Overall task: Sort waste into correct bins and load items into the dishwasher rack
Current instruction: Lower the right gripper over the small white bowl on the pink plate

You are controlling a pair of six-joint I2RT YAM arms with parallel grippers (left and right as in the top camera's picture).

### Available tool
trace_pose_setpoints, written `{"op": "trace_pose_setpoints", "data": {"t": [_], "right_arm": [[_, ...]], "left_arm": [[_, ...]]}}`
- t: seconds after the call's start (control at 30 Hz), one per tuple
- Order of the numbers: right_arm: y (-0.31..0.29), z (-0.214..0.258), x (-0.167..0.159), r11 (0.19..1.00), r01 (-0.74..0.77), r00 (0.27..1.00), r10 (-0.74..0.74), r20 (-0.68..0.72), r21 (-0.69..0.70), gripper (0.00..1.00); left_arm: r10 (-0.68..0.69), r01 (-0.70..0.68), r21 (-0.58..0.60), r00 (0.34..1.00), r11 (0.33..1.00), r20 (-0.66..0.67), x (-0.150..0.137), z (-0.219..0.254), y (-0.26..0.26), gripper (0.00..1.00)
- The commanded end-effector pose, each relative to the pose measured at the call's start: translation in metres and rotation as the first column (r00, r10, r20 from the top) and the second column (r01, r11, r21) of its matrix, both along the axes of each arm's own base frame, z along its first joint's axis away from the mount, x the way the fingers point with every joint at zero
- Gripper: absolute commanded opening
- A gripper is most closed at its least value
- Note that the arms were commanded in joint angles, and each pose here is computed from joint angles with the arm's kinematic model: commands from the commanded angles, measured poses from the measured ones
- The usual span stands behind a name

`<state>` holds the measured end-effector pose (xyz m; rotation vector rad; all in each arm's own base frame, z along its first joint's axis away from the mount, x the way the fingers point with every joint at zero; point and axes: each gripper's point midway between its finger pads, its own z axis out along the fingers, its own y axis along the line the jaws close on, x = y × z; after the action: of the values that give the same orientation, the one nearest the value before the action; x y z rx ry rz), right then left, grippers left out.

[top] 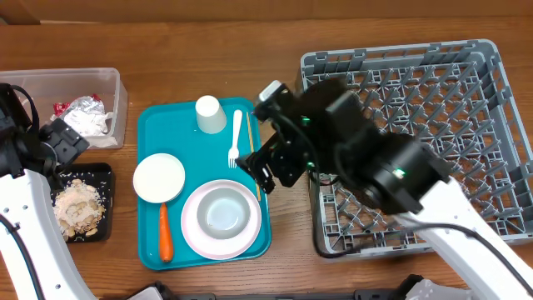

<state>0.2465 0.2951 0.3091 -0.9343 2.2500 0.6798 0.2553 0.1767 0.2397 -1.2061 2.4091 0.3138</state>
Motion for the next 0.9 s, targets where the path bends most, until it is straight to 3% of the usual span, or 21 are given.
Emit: {"op": "trace_pose_setpoints", "data": {"t": [0.0,0.23,0.43,0.63,0.87], "right_arm": [[0.003,-0.027,0.000,0.994,0.054,0.995,-0.062,-0.080,-0.099,1.00],[0.020,-0.078,-0.031,0.970,-0.036,0.975,-0.019,-0.223,-0.241,1.00],[0.059,-0.081,-0.051,0.979,-0.151,0.954,0.108,-0.279,-0.139,1.00],[0.058,-0.116,-0.050,0.958,-0.105,0.952,0.019,-0.306,-0.266,1.00],[0.073,-0.167,-0.071,0.911,-0.187,0.924,0.036,-0.381,-0.369,1.00]], "left_arm": [[0.094,-0.081,0.149,0.992,0.986,-0.086,-0.025,0.012,0.030,1.00],[0.193,-0.187,0.107,0.980,0.977,-0.050,-0.036,0.010,0.040,1.00],[0.180,-0.175,0.088,0.982,0.981,-0.049,-0.034,0.008,0.036,1.00],[0.278,-0.273,0.071,0.958,0.960,-0.074,-0.059,0.005,0.049,1.00],[0.397,-0.398,-0.023,0.917,0.917,-0.042,-0.084,-0.001,0.064,1.00]]}}
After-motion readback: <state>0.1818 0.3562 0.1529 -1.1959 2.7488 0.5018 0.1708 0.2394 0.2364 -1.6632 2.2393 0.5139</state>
